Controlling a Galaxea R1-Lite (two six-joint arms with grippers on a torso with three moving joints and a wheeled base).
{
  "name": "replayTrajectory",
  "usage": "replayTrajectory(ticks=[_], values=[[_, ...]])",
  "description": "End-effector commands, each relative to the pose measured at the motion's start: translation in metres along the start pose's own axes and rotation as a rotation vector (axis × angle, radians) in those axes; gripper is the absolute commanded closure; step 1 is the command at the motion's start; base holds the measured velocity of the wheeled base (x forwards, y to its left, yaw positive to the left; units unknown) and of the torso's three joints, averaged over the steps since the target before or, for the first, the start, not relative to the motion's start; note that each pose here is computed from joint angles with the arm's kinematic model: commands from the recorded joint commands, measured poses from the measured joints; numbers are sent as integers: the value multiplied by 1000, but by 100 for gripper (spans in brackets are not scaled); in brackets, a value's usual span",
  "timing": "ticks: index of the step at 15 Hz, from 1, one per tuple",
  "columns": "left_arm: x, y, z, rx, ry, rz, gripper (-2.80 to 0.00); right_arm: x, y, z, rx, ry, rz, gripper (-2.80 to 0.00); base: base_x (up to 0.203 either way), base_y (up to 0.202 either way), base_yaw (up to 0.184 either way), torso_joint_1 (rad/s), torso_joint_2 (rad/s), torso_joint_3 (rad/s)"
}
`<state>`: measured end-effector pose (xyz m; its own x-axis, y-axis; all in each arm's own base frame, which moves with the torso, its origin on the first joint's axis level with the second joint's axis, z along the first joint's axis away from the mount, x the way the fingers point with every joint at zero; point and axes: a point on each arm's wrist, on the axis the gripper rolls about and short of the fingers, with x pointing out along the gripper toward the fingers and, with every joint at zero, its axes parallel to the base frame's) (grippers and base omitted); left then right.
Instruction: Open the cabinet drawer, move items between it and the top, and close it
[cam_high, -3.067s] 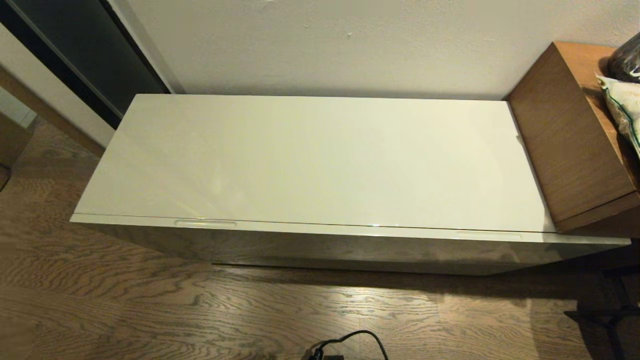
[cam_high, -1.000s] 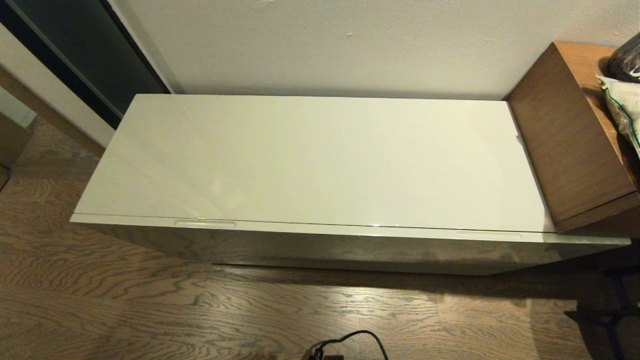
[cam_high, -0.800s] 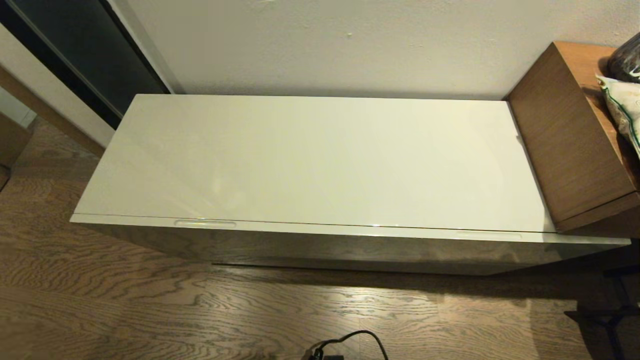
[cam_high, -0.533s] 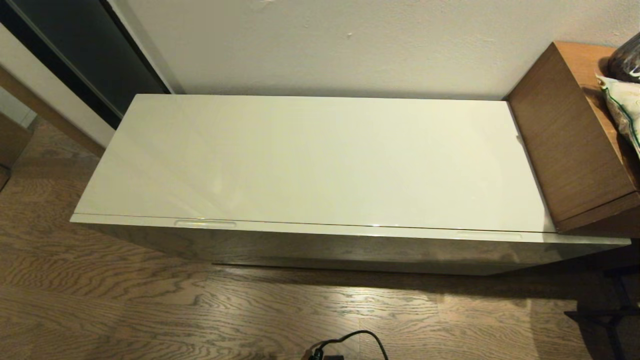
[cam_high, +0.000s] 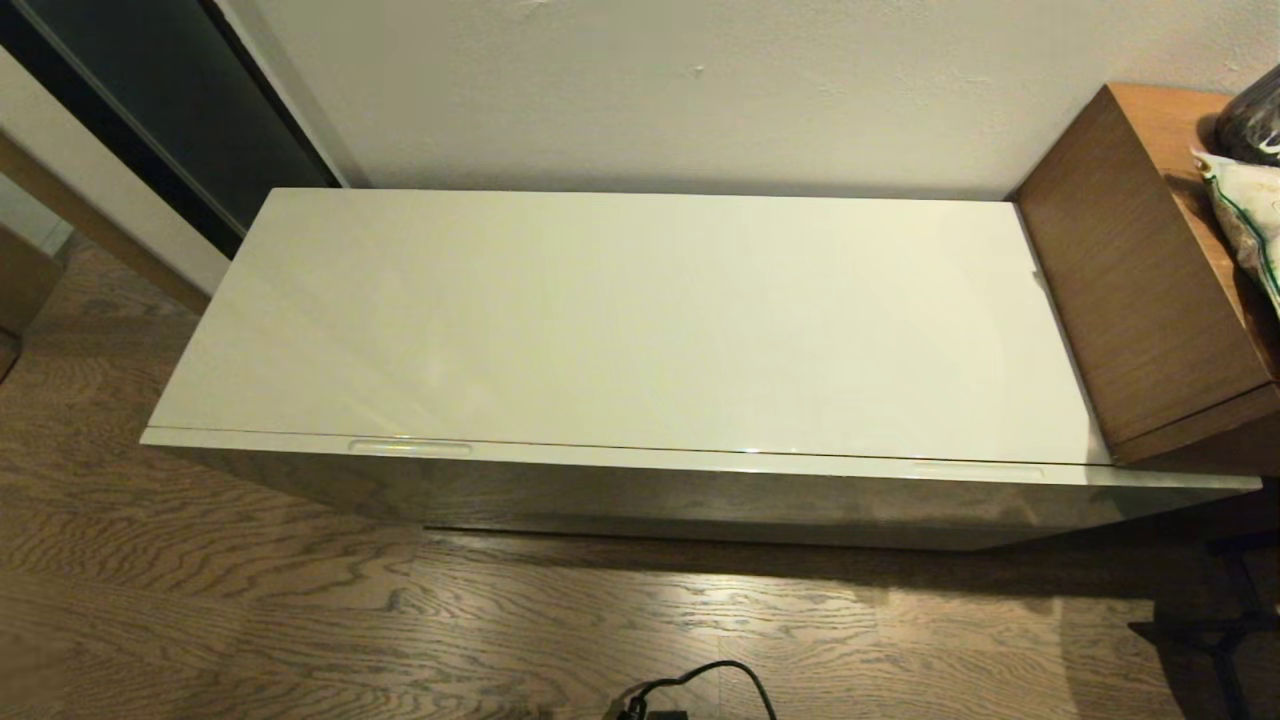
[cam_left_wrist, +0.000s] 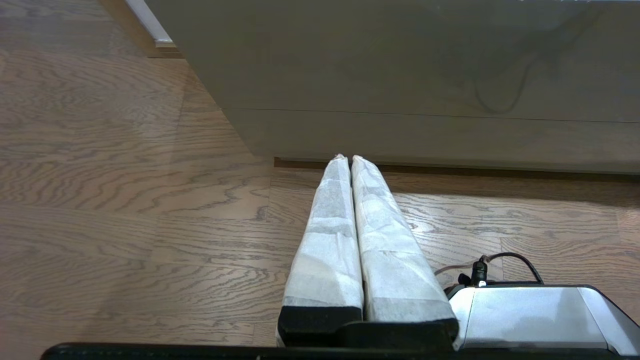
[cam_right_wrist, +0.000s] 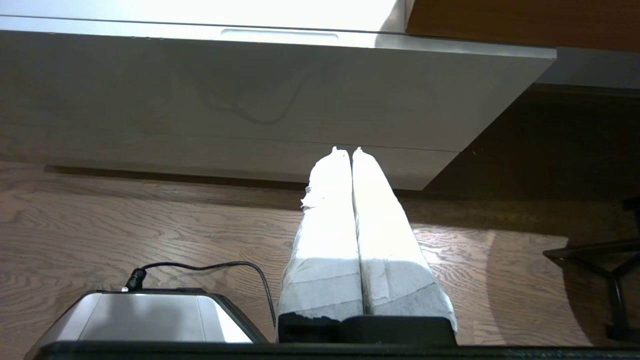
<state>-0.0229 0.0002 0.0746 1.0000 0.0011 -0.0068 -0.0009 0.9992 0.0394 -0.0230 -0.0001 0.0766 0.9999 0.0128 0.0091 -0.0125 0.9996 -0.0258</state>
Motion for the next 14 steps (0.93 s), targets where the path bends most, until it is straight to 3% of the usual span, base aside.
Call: replayTrajectory(ticks=[1, 14], values=[[0, 0, 0, 1, 1, -1, 0, 0, 0, 0, 0, 0, 1, 0, 0, 0, 0, 0, 0, 0], [0, 0, 0, 1, 1, 0, 0, 0, 0, 0, -2, 1, 3, 0, 0, 0, 0, 0, 0, 0]])
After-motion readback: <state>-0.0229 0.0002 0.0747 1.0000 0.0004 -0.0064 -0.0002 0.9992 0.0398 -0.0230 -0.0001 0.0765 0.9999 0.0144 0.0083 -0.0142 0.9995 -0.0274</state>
